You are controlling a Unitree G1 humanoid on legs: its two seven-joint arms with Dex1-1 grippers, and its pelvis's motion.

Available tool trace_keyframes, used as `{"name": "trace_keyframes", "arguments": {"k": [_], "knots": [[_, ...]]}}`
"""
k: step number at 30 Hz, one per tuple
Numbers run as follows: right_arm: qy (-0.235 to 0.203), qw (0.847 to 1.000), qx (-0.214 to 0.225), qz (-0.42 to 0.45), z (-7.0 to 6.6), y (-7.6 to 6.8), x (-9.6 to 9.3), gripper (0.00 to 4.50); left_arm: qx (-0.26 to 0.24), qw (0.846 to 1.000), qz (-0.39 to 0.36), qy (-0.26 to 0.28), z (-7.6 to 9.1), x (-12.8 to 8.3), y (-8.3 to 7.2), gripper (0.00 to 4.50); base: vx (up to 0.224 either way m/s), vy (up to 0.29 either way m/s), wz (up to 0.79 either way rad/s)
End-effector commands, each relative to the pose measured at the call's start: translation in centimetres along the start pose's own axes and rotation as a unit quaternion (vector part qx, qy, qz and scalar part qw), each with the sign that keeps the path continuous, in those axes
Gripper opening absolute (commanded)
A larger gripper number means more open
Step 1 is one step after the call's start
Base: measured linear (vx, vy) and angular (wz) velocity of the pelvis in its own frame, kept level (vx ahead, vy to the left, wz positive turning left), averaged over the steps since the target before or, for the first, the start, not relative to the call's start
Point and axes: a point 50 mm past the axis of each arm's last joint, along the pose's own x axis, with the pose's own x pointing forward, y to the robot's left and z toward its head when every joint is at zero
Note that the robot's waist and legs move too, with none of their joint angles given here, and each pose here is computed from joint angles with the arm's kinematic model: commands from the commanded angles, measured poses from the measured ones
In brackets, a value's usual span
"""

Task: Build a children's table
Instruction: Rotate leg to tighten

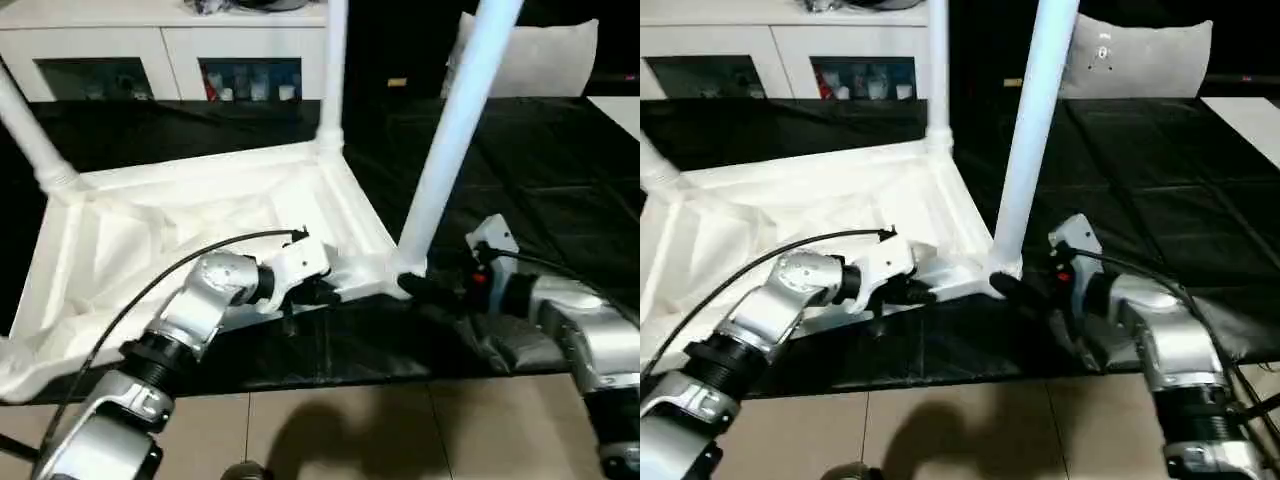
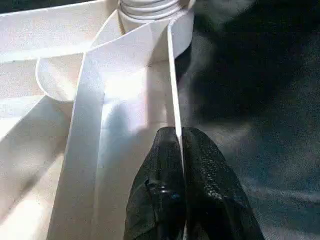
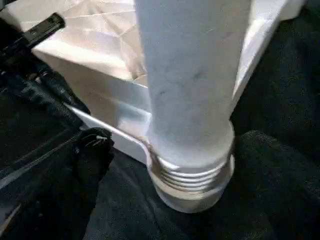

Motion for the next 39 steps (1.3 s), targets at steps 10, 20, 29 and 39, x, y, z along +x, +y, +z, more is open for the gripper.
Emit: {"name": "trace_keyframes", "arguments": {"k": [10,20,29,39], "knots": [[0.005,0.999,0.013,0.029,-0.9,1.0,-0.9,4.5,0.02,0.999,-0.035,-0.025,1.3,-0.6,0.7,0.43,0.0,0.0,0.0],[-0.009,0.999,0.009,0.034,-0.7,1.4,-1.1,4.5,-0.013,0.999,-0.011,-0.045,2.3,0.9,1.0,1.29,0.0,0.0,0.0],[-0.007,1.0,0.008,0.026,-0.7,1.6,-1.0,4.5,-0.011,1.0,0.012,0.009,1.1,1.5,1.2,1.29,0.0,0.0,0.0],[0.026,0.999,0.01,0.032,-2.0,1.2,-1.0,4.5,-0.031,0.999,0.009,0.039,-0.4,0.4,1.1,1.29,0.0,0.0,0.0]]}}
